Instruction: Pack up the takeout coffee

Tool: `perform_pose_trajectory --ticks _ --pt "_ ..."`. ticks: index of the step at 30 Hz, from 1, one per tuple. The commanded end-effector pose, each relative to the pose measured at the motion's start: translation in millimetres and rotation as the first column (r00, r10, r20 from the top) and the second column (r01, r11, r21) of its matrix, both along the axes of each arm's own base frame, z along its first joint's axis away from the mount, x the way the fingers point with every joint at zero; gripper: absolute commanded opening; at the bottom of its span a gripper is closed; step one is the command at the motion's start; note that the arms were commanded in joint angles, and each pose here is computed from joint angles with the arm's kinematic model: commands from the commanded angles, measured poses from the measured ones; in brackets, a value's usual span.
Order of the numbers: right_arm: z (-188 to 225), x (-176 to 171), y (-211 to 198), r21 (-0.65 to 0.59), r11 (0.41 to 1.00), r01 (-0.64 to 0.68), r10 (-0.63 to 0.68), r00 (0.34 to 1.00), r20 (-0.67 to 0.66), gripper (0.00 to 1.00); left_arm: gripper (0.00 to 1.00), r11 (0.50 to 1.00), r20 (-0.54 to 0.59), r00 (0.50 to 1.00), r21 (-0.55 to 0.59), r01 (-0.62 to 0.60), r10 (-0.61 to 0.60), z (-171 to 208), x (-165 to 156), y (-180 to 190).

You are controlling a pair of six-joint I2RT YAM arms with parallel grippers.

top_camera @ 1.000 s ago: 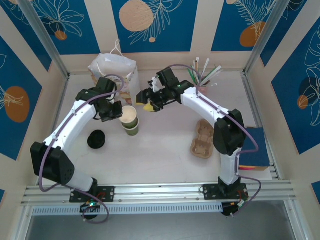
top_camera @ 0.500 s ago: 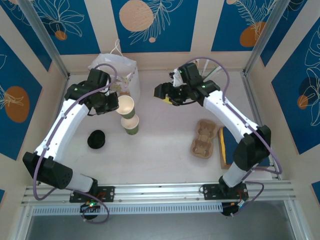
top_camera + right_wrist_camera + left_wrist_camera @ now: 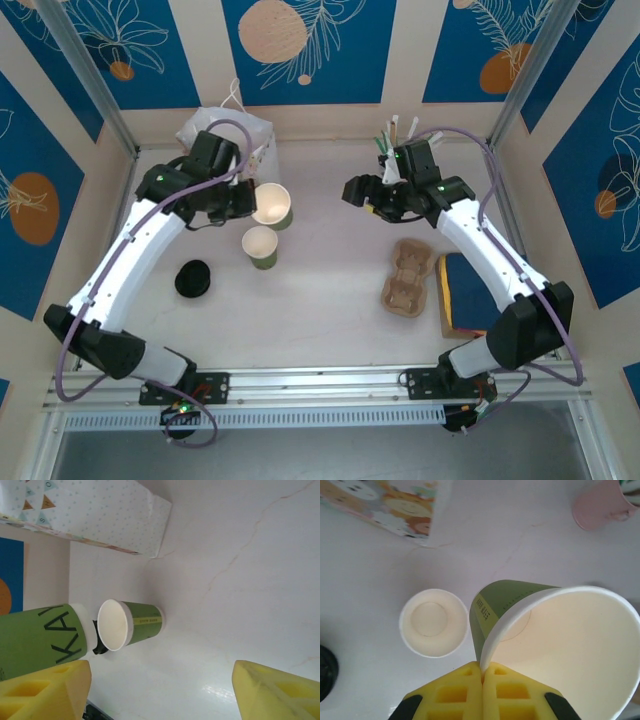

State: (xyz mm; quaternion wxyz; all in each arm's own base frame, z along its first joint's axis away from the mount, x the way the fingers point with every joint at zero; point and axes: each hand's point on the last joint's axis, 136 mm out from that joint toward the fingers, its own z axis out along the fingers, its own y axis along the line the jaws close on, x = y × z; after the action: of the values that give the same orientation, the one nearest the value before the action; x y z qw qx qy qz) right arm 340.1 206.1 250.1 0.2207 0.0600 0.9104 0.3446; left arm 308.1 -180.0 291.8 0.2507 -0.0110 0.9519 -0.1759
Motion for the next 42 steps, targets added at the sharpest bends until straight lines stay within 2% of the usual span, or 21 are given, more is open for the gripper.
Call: perform_pose_trajectory --ticks 1,9,14,24,42 --pt "-1.6 -9.7 -18.9 -0.045 0.999 0.029 -0.029 1.0 0.011 0.78 0.0 0.999 -0.024 0.998 -0.021 0.05 -0.05 -14.7 3.2 -30.5" --pt "-11.5 -23.1 -43.9 -0.074 0.993 0.089 -0.089 0.996 -0.005 0.99 0.0 0.987 -0.088 0.984 -0.032 0.155 -0.157 -63.2 -4.0 -85.8" --pt "-13.6 -28.4 -47.9 -0.083 0.993 0.087 -0.088 0.996 -0.008 0.99 0.0 0.98 -0.156 0.967 -0.018 0.2 -0.2 -98.7 -10.3 -103.0" --pt "-16.2 -30.9 -48.5 -0.091 0.993 0.076 -0.077 0.997 -0.009 0.99 0.0 0.972 -0.258 0.941 0.023 0.234 -0.22 -149.5 -22.8 -110.0" --pt "-23.6 -23.5 -36.1 -0.08 0.995 0.054 -0.056 0.998 -0.026 0.99 0.02 0.959 -0.33 0.915 0.082 0.271 -0.231 -181.5 -35.7 -105.1"
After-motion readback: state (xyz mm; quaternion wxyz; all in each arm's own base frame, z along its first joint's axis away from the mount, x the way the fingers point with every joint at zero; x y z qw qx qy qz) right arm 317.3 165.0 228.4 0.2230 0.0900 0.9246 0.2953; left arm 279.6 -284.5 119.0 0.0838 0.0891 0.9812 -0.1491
